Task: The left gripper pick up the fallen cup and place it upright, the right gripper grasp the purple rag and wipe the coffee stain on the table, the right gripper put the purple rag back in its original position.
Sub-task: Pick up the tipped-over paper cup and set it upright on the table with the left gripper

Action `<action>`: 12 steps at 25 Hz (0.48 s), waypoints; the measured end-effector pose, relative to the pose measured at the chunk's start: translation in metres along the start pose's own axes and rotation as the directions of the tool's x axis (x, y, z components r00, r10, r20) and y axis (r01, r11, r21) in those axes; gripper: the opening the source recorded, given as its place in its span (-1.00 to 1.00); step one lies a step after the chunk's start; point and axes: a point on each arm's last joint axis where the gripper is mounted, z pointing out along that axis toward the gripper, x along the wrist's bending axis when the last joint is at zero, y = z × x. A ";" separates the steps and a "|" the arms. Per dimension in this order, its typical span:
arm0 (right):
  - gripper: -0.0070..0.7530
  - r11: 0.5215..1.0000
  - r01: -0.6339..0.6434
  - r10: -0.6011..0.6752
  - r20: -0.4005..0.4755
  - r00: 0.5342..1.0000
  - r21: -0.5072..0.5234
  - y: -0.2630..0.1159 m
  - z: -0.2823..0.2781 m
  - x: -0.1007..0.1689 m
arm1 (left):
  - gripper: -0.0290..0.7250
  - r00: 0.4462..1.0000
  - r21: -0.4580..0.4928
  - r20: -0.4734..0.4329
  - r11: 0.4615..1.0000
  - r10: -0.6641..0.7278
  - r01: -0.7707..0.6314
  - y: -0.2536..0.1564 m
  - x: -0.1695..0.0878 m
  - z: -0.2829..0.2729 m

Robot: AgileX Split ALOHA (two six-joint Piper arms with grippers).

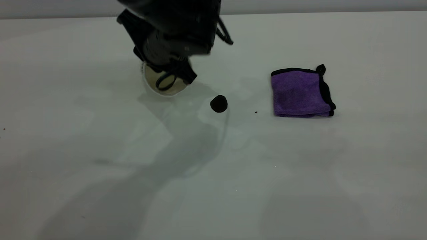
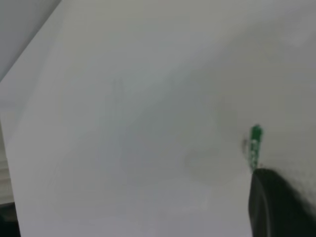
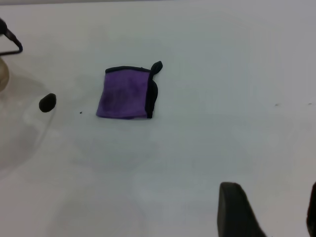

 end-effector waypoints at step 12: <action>0.05 1.000 -0.001 0.001 0.000 1.000 0.000 0.000 0.000 0.000 | -0.92 0.826 0.246 0.536 0.968 -0.175 0.045 0.028 0.109 0.003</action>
